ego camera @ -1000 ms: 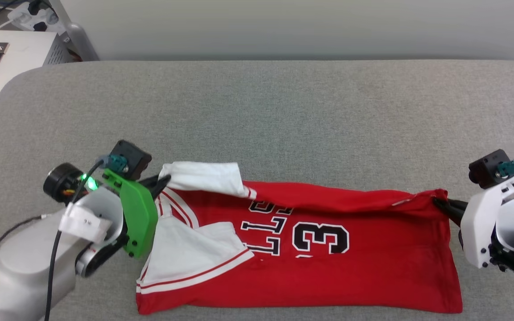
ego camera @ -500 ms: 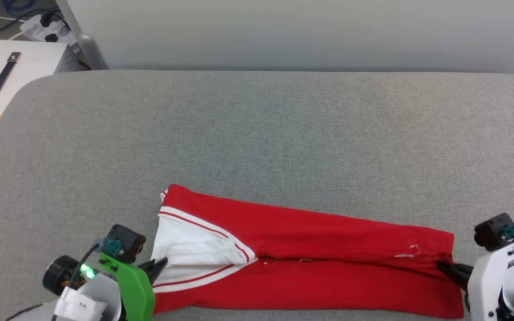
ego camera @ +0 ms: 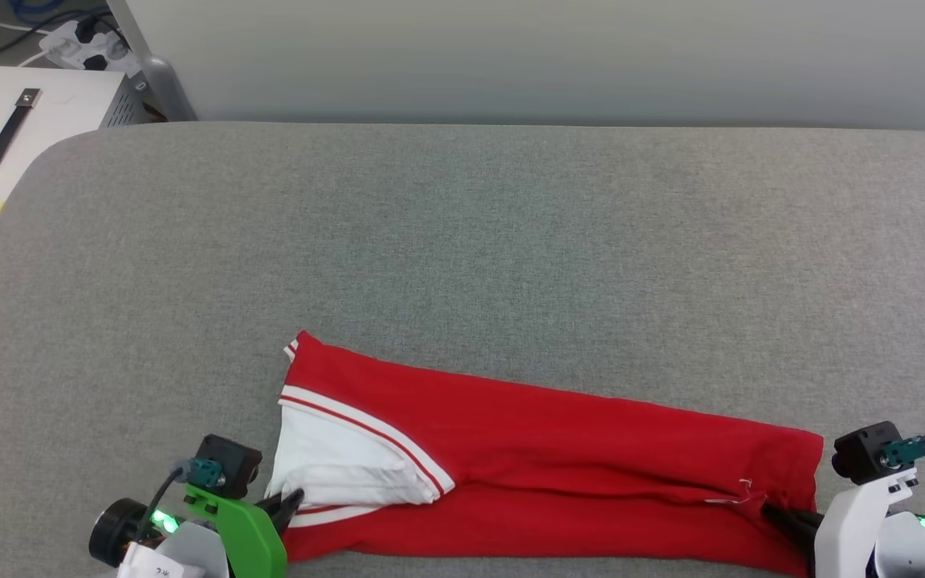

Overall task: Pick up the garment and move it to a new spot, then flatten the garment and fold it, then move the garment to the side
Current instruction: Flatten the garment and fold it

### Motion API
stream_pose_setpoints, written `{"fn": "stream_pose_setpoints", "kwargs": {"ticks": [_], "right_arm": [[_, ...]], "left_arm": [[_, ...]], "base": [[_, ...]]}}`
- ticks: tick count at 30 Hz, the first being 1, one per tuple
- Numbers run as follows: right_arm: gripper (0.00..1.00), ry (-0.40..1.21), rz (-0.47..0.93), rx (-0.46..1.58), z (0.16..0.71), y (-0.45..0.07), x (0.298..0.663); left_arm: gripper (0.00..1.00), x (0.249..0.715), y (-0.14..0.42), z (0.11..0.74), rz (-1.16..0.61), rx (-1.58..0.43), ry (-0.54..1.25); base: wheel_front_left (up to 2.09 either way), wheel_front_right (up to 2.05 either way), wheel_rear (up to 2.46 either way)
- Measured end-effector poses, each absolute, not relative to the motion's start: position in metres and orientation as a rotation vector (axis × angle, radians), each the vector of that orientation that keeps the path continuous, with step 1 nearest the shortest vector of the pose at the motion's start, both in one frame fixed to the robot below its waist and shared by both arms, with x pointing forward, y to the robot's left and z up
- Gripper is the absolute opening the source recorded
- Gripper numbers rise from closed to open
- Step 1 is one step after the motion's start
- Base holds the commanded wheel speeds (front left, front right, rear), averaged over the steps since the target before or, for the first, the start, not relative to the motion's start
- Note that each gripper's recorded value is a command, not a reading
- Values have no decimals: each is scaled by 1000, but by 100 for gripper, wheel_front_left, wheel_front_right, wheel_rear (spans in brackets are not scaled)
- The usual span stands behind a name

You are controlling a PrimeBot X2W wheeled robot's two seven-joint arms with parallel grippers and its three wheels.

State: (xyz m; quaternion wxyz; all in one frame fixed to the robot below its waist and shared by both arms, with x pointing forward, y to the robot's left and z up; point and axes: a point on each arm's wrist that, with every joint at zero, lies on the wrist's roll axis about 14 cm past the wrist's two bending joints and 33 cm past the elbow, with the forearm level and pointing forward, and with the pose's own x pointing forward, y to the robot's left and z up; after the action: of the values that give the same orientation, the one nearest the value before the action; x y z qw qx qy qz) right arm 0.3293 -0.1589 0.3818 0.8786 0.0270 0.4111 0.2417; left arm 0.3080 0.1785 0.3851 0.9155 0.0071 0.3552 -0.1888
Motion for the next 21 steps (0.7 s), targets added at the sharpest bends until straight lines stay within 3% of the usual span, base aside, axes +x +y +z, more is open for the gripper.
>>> {"fn": "stream_pose_setpoints", "kwargs": {"ticks": [12, 21], "right_arm": [[100, 533, 459, 89, 460, -169, 371], [100, 670, 371, 128, 444, -201, 362]], "left_arm": [[100, 348, 207, 445, -182, 43, 373], [100, 368, 229, 505, -8, 120, 103]], "base": [[0, 0, 0], [0, 0, 0]]}}
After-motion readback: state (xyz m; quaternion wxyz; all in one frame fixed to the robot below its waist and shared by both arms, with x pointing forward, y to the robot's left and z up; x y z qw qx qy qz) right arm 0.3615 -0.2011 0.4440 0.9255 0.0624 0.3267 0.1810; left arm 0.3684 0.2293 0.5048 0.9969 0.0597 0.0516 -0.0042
